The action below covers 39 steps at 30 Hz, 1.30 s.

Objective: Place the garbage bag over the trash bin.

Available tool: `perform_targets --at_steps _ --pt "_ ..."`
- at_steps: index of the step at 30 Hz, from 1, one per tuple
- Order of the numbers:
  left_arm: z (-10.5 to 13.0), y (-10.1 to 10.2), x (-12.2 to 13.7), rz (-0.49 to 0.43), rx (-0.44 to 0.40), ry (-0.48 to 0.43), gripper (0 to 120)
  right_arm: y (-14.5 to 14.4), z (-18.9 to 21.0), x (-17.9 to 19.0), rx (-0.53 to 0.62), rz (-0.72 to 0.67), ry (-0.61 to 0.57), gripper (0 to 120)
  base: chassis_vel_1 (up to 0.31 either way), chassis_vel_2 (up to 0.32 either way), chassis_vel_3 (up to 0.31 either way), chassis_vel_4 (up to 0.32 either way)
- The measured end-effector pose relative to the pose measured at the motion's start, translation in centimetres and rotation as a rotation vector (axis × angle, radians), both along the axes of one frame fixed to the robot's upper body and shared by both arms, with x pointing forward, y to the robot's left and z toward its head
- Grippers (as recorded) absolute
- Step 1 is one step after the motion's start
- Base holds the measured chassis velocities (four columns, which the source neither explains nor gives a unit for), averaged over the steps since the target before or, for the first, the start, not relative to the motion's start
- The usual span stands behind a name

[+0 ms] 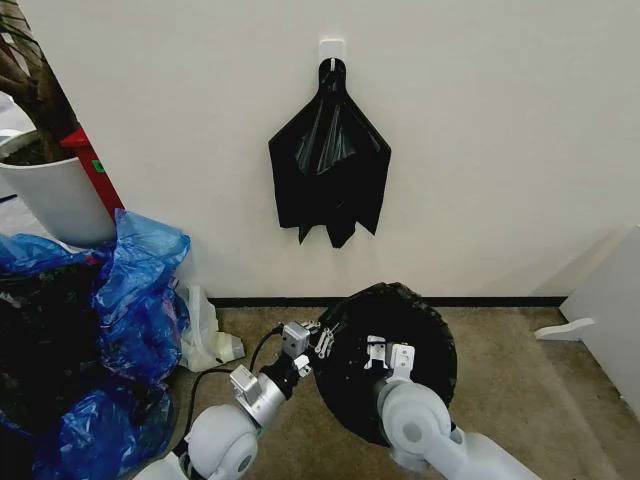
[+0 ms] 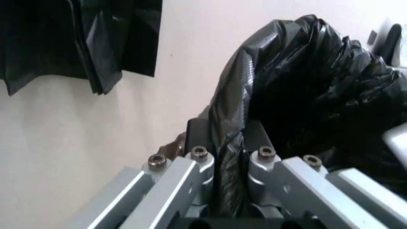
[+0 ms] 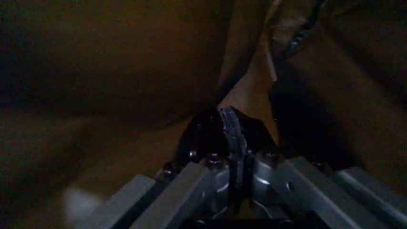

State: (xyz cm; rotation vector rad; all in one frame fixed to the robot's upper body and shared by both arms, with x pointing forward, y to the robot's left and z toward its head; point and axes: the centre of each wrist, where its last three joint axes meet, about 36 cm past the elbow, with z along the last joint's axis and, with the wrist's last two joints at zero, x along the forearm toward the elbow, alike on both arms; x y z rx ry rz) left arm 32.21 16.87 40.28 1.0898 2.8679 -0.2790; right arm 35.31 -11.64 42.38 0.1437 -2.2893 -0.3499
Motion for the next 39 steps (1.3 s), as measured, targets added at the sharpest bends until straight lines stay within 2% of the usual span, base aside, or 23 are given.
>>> perform_targets --at_steps 6,11,17,25,34,39 --pt "0.4 -0.2 0.1 -0.001 -0.019 0.006 4 -0.5 0.0 -0.2 -0.013 -0.004 -0.013 0 0.000 0.000 0.000 0.000" --pt "-0.8 0.1 0.5 0.015 0.009 0.022 4 -1.0 2.7 -1.3 -0.004 0.012 -0.082 0 0.000 0.000 0.000 0.000" --pt "-1.2 0.1 0.4 0.028 0.025 0.028 4 -1.1 4.0 -1.2 -0.008 0.006 -0.148 0 0.000 0.000 0.000 0.000" --pt "-0.9 0.2 -0.2 0.020 0.028 0.030 4 -1.8 1.8 0.6 -0.054 -0.071 -0.149 0 0.000 0.000 0.000 0.000" --pt "0.2 0.2 -0.8 -0.055 0.012 0.006 4 -4.7 0.7 1.8 -0.079 -0.166 -0.126 0 0.000 0.000 0.000 0.000" --pt "0.6 0.1 -1.0 -0.073 -0.006 -0.004 4 -5.2 0.5 2.0 -0.078 -0.182 -0.115 0 0.000 0.000 0.000 0.000"
